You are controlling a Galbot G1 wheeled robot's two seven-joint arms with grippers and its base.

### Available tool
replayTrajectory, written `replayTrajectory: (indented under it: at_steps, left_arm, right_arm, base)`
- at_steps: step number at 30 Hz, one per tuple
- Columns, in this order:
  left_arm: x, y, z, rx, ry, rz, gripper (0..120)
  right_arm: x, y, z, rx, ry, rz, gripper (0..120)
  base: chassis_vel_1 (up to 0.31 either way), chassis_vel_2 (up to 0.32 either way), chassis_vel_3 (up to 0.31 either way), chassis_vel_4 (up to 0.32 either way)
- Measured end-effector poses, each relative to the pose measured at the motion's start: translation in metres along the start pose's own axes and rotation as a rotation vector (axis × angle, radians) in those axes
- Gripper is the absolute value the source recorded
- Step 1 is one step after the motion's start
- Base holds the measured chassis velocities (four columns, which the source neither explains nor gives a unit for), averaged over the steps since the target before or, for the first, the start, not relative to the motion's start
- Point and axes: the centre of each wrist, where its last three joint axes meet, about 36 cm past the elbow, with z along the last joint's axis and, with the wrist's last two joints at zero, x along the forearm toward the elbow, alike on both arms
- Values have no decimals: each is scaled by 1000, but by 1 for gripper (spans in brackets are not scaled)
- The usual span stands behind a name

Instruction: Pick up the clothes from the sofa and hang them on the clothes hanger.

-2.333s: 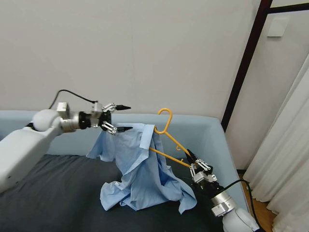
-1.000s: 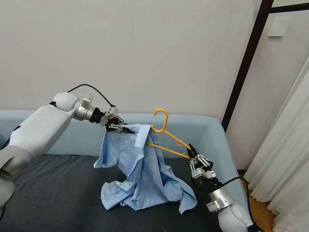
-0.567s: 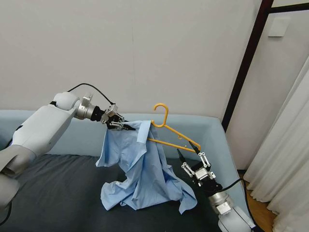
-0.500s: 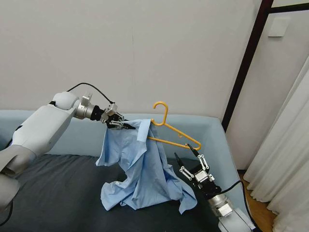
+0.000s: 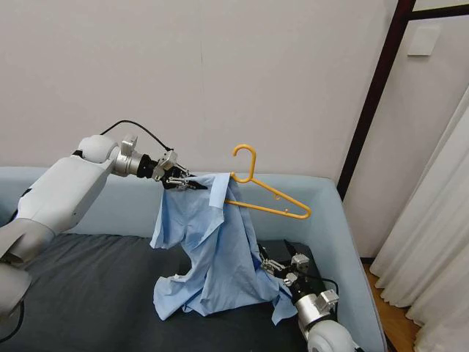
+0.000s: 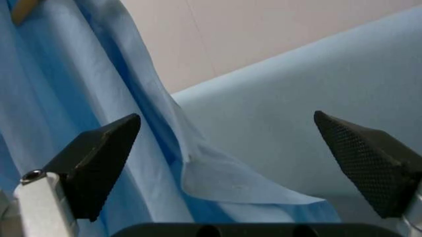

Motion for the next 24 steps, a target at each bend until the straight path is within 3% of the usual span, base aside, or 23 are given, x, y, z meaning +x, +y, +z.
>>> replayTrajectory:
  at_steps: [7, 13, 24]
  left_arm:
    - [-10, 5, 1, -6, -3, 8, 7]
    - [-13, 8, 0, -9, -6, 7, 7]
    - [-13, 7, 2, -14, -8, 6, 7]
  right_arm:
    - [-1, 4, 7, -34, 19, -2, 100]
    - [-6, 6, 18, 26, 63, 16, 100]
    - [-17, 0, 24, 45, 57, 47, 65]
  base:
    - [0, 0, 0, 0]
    - [0, 0, 0, 0]
    - [0, 0, 0, 0]
